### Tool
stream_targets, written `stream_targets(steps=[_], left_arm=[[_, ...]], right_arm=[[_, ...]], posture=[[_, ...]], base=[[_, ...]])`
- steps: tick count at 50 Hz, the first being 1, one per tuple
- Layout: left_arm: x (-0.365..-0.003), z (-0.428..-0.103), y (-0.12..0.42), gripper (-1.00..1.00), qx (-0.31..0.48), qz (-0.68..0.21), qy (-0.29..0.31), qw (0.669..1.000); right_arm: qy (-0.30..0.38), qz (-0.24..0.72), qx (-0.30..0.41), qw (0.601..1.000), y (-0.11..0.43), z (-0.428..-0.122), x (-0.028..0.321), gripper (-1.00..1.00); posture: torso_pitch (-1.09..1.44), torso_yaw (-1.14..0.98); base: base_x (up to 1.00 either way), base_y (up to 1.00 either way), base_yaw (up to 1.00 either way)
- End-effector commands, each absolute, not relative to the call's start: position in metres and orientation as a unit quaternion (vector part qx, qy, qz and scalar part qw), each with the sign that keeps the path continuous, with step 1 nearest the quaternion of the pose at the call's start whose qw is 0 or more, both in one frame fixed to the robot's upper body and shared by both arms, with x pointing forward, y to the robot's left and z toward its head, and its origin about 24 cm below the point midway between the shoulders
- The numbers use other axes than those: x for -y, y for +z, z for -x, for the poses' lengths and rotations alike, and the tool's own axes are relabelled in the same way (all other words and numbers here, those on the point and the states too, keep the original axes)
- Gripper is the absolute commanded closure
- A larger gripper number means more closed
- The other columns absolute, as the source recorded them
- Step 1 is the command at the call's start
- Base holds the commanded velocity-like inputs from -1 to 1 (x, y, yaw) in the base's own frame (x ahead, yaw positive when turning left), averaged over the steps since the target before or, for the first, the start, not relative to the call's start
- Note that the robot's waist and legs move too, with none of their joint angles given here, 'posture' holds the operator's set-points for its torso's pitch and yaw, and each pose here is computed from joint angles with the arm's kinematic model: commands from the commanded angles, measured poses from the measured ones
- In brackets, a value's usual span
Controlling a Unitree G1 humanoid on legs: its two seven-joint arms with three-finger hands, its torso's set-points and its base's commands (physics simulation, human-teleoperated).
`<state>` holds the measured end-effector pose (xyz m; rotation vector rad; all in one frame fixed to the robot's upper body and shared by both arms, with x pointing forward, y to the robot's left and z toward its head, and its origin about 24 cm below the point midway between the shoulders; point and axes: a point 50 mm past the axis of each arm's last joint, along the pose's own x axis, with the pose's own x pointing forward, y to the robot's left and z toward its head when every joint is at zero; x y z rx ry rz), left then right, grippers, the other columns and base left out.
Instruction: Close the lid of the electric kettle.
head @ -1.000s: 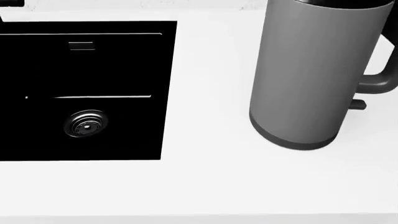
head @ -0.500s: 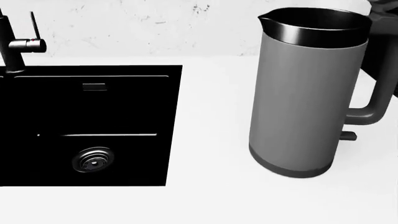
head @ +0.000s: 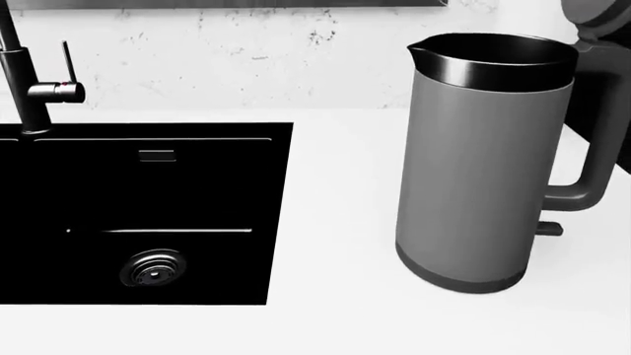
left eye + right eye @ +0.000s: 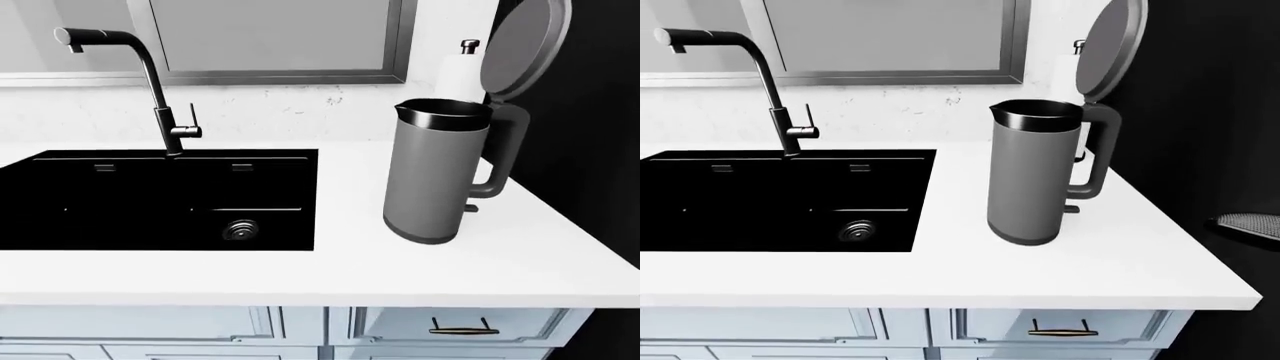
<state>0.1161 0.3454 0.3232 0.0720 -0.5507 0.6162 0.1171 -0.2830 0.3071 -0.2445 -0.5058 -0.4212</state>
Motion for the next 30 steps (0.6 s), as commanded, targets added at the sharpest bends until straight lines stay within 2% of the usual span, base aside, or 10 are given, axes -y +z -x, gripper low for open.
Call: stream_targets(steps=[1, 30], left_arm=[[-0.3408, -0.1135, 0.3319, -1.0, 0.289, -0.049, 0.291, 0.911], [-0.3427, -0.1085, 0.3345, -1.0, 0.294, -0.043, 0.294, 0.908]], right_arm=[[-0.205, 0.128, 0.266, 0.933, 0.3134, -0.1153, 0.281, -1.0], [-0.199, 0.124, 0.267, 0.935, 0.3151, -0.1162, 0.2794, -1.0]], posture=[[-0.67, 0.0], [-0.67, 0.0]], base=[[0.0, 0.0, 0.0], [0.0, 0.0, 0.0]])
